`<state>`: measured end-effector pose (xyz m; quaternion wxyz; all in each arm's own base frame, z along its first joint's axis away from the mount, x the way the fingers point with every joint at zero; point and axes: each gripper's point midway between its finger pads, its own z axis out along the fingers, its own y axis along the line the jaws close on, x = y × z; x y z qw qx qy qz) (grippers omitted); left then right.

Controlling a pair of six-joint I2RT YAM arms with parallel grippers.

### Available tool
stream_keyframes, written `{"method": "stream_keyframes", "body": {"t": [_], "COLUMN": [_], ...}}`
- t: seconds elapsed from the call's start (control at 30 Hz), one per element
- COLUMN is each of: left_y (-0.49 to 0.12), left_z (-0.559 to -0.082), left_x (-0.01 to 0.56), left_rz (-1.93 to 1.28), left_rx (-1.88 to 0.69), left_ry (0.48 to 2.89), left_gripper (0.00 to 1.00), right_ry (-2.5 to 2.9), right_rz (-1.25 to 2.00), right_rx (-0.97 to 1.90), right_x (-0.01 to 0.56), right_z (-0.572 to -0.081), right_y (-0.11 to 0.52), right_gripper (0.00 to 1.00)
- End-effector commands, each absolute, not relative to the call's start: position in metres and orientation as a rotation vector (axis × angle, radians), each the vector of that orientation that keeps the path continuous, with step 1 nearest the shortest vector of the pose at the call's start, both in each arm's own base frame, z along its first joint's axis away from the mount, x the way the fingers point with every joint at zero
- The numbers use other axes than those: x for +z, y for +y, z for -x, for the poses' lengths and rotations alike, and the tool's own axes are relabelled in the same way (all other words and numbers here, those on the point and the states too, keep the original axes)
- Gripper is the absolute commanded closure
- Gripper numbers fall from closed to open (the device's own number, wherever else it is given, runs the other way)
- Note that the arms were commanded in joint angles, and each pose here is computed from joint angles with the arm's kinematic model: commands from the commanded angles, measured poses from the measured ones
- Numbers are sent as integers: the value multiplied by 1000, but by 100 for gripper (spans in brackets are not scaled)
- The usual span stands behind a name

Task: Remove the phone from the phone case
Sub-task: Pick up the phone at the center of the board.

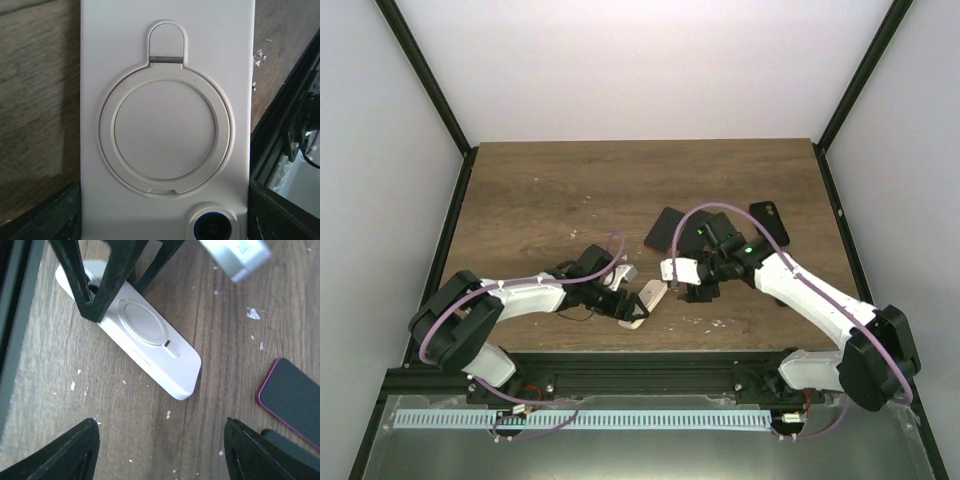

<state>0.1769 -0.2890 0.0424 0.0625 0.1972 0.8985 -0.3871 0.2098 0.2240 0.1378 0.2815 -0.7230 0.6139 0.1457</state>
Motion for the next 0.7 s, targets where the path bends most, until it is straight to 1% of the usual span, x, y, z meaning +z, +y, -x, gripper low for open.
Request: {"method": "stream_keyframes", "body": {"t": [0.0, 0.17, 0.3, 0.47, 0.67], "left_y": [-304, -310, -311, -311, -311], "left_z": [-174, -171, -170, -168, -165], "left_x": [59, 64, 62, 62, 60], "left_rz": [-638, -638, -632, -625, -627], "left_rx": [-1320, -1395, -1403, -1434, -1448], "left_ry": [2634, 2617, 2624, 2618, 2621], "left_gripper": [43, 43, 44, 44, 44], "right_ry": [1452, 1339, 1265, 1235, 1229], "right_rz": [2129, 2272, 2351, 2356, 2370], "right_rx": [100, 46, 11, -1, 21], "right_x": [136, 123, 104, 93, 84], "right_z": [-226, -215, -201, -198, -194], "right_y": [231, 245, 251, 261, 266], "right_gripper": [32, 36, 39, 46, 50]}}
